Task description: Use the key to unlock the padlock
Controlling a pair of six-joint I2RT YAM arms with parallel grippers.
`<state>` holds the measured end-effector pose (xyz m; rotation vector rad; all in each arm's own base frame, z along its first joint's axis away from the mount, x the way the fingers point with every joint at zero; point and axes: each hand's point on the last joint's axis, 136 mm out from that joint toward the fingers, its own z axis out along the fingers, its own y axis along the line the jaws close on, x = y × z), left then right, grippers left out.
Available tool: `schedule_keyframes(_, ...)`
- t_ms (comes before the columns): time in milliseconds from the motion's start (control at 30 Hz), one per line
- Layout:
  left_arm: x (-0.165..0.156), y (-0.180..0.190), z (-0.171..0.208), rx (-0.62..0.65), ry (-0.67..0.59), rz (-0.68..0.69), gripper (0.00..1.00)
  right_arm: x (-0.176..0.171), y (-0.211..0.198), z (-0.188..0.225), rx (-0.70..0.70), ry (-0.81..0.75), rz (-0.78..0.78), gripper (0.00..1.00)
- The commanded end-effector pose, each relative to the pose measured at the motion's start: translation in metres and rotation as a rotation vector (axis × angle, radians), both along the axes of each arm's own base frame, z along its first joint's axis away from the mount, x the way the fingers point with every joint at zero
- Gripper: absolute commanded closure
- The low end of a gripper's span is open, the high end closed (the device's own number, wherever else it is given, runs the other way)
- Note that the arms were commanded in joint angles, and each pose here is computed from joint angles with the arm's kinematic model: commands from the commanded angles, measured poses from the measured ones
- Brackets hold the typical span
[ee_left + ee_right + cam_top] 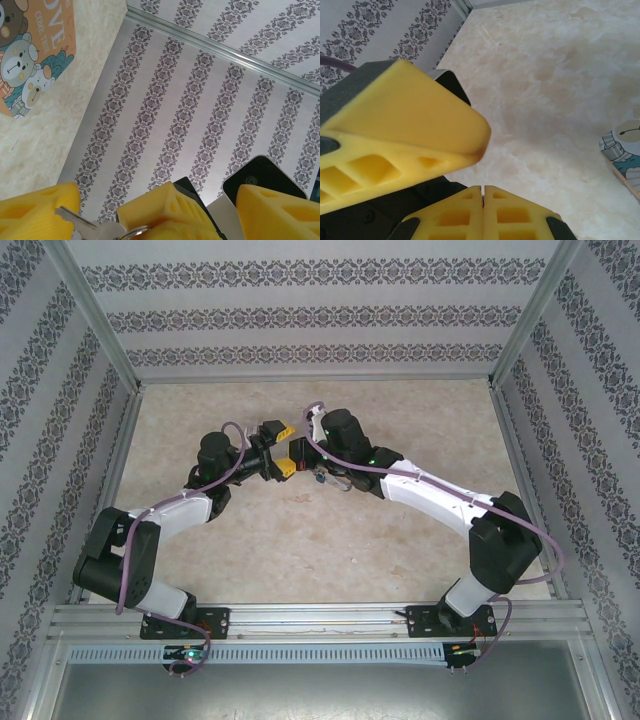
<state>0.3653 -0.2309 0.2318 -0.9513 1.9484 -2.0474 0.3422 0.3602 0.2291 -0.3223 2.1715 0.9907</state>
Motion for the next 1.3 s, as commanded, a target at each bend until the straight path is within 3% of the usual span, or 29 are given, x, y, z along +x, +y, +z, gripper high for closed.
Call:
schedule_keyframes(0, 0.001, -0.001, 0.008, -0.032, -0.041, 0.016, 0.24, 0.000, 0.011, 0.017, 0.043, -0.033, 0.020, 1.00)
schedule_keyframes(600, 0.006, 0.001, 0.000, -0.036, -0.020, 0.043, 0.58, -0.007, -0.002, 0.011, 0.028, -0.036, -0.019, 1.00)
schedule_keyframes(1267, 0.006, 0.005, -0.013, -0.021, 0.002, 0.067, 0.76, -0.007, -0.005, 0.014, 0.041, -0.038, -0.025, 1.00)
